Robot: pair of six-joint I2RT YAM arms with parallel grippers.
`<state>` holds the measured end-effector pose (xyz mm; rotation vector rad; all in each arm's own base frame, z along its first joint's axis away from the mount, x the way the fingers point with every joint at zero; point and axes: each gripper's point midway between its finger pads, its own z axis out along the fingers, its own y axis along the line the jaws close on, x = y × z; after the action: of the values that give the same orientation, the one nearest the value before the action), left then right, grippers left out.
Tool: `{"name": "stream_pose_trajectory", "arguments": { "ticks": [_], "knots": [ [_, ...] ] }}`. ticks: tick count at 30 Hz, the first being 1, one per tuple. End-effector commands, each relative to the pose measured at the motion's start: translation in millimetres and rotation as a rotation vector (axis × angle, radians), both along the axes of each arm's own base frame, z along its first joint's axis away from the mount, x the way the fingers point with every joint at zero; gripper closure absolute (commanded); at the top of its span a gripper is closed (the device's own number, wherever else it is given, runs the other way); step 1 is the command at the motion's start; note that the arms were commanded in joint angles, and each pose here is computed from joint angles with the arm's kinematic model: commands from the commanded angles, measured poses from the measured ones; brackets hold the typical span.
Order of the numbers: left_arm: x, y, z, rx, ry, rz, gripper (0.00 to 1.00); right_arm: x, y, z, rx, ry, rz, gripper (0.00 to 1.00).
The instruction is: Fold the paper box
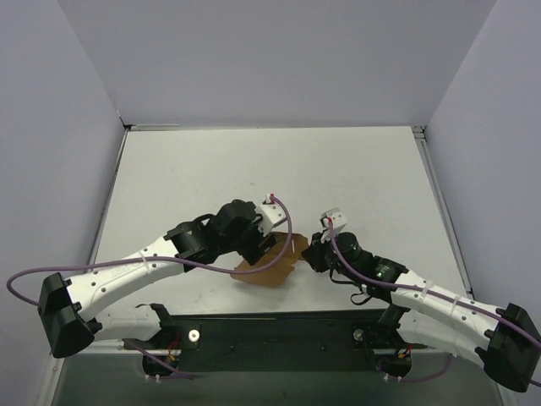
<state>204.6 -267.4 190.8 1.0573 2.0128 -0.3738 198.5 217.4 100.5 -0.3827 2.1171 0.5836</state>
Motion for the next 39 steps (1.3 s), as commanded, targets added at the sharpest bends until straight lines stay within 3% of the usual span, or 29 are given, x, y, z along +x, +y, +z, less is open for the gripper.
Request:
{"name": "stream_pose_trajectory", "arguments": {
  "ticks": [1, 17, 22, 30, 35, 39],
  "knots": [
    [0.9, 11.4, -22.0, 0.179, -0.029, -0.086, 0.25, -6.7, 16.4, 18.2, 0.09, 0.01, 0.145, 1.0],
    [25.9, -13.3, -35.7, 0.16, -0.127, -0.097, 0.27, -14.0, 31.4, 25.6, 0.134, 0.071, 0.269, 1.0],
    [16.8, -19.6, -49.6, 0.154, -0.074, -0.139, 0.52, -11.4, 29.3, 25.3, 0.137, 0.072, 0.257, 1.0],
    [8.9, -21.7, -57.8, 0.134, -0.042, -0.162, 0.58, -10.7, 28.8, 26.0, 0.147, 0.077, 0.258, 1.0],
    [3.2, -24.3, -62.4, 0.13, -0.019, -0.181, 0.98, -6.9, 24.6, 24.1, 0.148, 0.083, 0.221, 1.0],
    [3.3, -21.9, -64.3, 0.142, -0.027, -0.154, 1.0, -1.7, 17.9, 27.5, 0.175, 0.093, 0.155, 0.96]
  ]
}}
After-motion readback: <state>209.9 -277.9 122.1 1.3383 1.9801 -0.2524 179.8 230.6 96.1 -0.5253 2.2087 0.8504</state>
